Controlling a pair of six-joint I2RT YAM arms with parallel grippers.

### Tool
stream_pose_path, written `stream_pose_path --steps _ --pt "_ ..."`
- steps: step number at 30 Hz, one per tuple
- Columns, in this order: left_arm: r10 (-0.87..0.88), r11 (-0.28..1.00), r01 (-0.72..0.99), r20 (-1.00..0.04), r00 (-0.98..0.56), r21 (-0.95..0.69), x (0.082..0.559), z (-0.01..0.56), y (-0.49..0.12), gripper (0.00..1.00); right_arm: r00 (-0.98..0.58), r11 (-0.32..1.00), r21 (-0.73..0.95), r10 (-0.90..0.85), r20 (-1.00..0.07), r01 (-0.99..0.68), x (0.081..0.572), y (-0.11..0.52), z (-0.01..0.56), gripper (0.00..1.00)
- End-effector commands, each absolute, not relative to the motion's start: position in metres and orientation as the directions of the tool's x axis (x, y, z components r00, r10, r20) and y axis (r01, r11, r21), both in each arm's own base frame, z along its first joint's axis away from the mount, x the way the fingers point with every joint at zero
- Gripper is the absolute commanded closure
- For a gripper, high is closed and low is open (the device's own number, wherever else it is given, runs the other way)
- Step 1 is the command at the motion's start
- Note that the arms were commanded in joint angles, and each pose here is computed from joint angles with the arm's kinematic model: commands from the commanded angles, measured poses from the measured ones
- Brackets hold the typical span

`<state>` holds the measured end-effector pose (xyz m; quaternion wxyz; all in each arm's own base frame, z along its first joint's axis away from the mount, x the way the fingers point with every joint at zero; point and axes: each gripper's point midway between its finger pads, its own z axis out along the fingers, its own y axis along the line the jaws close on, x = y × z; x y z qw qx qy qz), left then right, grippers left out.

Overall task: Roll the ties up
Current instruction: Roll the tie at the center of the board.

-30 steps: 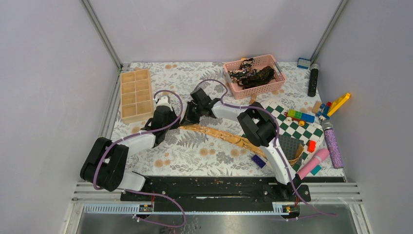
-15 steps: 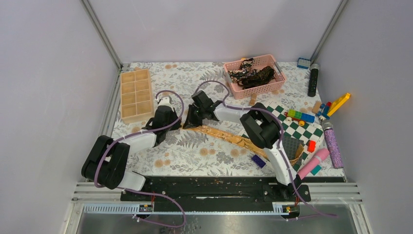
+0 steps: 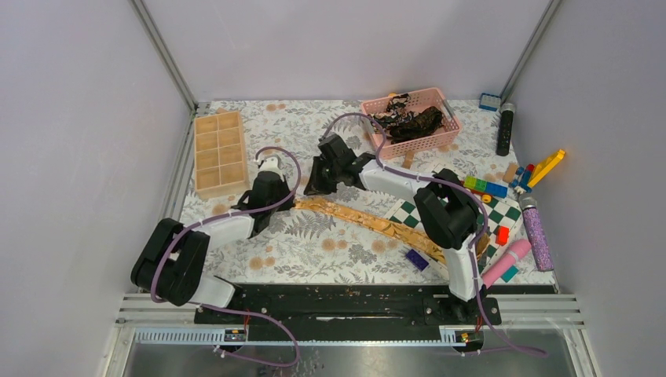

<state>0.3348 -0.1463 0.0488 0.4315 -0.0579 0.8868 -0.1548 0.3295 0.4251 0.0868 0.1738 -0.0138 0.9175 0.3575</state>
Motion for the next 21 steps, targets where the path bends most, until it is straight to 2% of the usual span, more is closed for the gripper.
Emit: stream_pose_path --steps 1,6,21 --pt "-0.239 0.951 0.039 -0.811 -0.534 -0.306 0.347 0.078 -0.143 1.00 -0.928 0.843 0.533 0.139 -0.347 -0.073 0.328 0.388 0.078 0.86" --pt "-0.248 0.953 0.029 -0.834 -0.492 -0.301 0.352 0.086 -0.140 1.00 -0.924 0.888 0.455 0.122 -0.362 -0.061 0.321 0.365 0.065 0.89" --pt "-0.238 0.959 0.049 -0.889 -0.392 -0.279 0.359 0.095 -0.136 1.00 -0.958 0.895 0.436 0.042 -0.284 -0.091 0.315 0.374 0.023 0.90"
